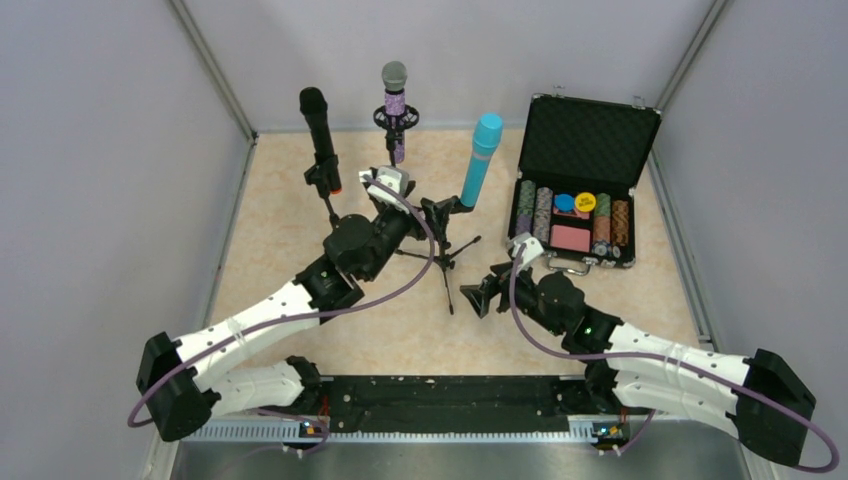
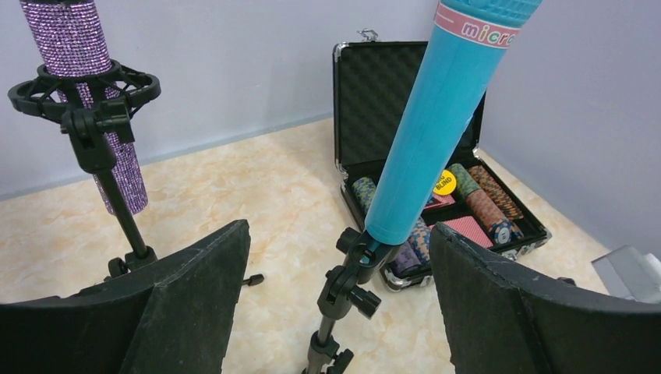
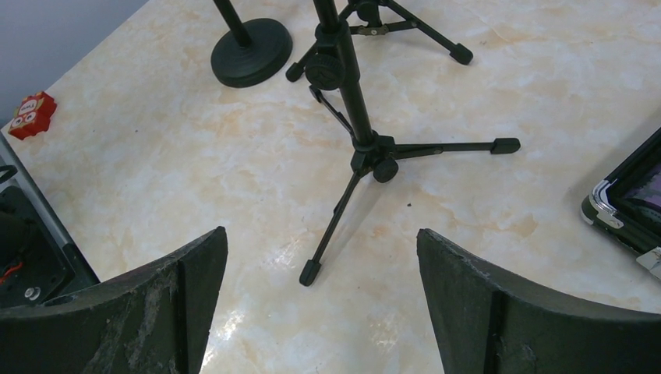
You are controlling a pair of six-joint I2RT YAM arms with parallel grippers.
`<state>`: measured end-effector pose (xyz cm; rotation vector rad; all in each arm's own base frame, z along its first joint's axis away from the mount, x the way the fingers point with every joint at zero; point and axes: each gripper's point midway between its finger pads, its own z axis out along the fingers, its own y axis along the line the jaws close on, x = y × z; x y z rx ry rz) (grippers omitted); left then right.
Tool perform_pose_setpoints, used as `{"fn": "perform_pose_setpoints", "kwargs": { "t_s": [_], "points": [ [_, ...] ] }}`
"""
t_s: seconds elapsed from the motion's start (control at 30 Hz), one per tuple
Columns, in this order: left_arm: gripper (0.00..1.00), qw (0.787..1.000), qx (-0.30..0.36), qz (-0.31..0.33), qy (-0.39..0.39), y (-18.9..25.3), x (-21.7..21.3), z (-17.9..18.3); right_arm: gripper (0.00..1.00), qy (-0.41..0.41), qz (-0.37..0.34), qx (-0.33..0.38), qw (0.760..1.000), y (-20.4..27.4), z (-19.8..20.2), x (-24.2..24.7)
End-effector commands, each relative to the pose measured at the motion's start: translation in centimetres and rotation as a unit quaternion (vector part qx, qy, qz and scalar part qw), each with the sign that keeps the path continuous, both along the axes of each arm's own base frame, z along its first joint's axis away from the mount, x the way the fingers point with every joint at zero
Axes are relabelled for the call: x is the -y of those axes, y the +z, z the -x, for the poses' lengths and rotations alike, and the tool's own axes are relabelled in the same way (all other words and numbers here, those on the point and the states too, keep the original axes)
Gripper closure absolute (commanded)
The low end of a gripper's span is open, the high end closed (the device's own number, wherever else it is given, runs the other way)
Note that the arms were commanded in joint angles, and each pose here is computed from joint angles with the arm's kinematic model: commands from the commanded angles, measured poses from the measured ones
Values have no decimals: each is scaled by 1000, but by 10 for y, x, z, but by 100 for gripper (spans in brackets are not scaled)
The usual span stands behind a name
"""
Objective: Attach the microphones to the stand
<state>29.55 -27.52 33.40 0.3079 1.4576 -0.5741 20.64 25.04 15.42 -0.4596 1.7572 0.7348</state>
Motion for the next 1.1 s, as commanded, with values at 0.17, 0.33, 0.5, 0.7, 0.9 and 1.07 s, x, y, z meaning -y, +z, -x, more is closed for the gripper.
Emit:
{"fn": "perform_pose_setpoints", "kwargs": {
  "t_s": [0.17, 0.33, 0.5, 0.7, 0.9, 1.07],
  "points": [
    [9, 998, -61, 20, -7, -26, -23, 26, 9, 20, -38, -47, 998, 7, -6, -12],
    [9, 990, -141, 3, 24, -83, -47, 40, 9, 18, -73, -92, 993, 0, -16, 5],
    [8, 974, -205, -31, 93, -140, -88, 54, 7, -29, -87, -117, 989, -6, -31, 37],
    [8, 966, -185, -47, 176, -157, -132, 55, 5, -117, -114, -149, 975, -17, -54, 90],
    [6, 952, -118, -100, 266, -152, -170, 42, 4, -198, -72, -154, 965, -21, -71, 130],
    [4, 938, -100, -135, 304, -152, -190, 19, 1, -246, -23, -114, 962, -10, -85, 152]
  ]
}}
